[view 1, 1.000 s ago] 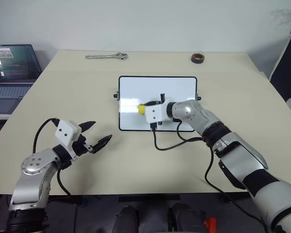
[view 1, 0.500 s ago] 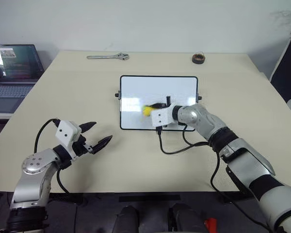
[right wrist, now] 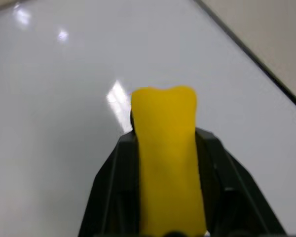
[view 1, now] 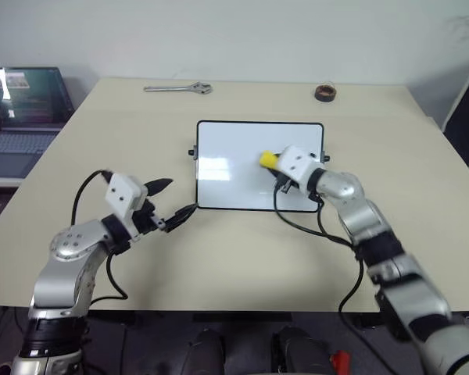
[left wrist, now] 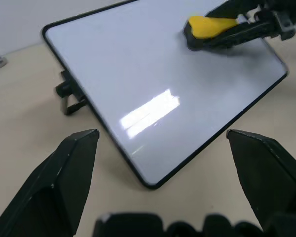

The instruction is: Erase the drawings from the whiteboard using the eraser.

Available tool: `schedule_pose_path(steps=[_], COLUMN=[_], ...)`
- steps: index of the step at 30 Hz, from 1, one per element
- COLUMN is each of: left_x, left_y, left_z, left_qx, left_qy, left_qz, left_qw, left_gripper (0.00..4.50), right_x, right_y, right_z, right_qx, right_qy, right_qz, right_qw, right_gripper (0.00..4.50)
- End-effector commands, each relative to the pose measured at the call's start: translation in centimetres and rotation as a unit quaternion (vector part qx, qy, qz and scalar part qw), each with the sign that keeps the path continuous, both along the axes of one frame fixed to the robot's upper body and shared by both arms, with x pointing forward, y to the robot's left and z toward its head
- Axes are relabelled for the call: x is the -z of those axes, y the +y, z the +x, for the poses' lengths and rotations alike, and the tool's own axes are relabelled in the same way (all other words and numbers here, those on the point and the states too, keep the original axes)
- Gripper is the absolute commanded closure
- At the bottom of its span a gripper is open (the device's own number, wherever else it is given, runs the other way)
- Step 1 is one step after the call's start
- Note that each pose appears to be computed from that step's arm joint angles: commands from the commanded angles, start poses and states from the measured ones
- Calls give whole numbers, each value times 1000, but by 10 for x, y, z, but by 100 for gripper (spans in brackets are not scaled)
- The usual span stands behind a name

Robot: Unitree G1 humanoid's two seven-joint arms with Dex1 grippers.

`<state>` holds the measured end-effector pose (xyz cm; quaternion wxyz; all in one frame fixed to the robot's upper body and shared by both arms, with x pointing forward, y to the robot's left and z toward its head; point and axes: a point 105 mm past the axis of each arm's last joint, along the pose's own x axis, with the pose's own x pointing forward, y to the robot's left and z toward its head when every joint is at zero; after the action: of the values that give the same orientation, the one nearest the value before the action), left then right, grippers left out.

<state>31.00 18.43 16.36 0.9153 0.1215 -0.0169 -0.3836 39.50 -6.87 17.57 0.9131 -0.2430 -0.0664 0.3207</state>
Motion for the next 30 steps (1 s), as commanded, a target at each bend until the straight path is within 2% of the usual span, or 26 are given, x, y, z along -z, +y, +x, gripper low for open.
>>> schedule_pose_path(steps=[1, 5, 11, 13, 19, 28, 30], left_x=[-22, -24, -32, -29, -26, -20, -18], left_y=[-34, -72, -125, -140, -169, -187, -188], left_z=[-9, -1, 9, 10, 15, 10, 7], left_qx=[91, 164, 267, 302, 361, 382, 387], left_qy=[-11, -17, -28, -21, -25, -40, -37], left_qz=[12, 59, 65, 77, 97, 106, 109], left_qw=[996, 984, 961, 950, 927, 917, 915], left_gripper=[0, 0, 0, 0, 0, 0, 0], right_x=[-43, -36, 9, 22, 42, 53, 53], right_y=[-31, -66, -112, -126, -152, -172, -176], right_z=[-28, -60, -81, -79, -61, -27, -22], right_qx=[70, 133, 250, 295, 362, 393, 398], right_qy=[-15, 42, 118, 137, 160, 168, 165], right_qz=[101, 160, 127, 135, 178, 196, 201], right_qw=[992, 977, 953, 936, 901, 882, 880], right_gripper=[336, 336, 336, 336, 336, 336, 263])
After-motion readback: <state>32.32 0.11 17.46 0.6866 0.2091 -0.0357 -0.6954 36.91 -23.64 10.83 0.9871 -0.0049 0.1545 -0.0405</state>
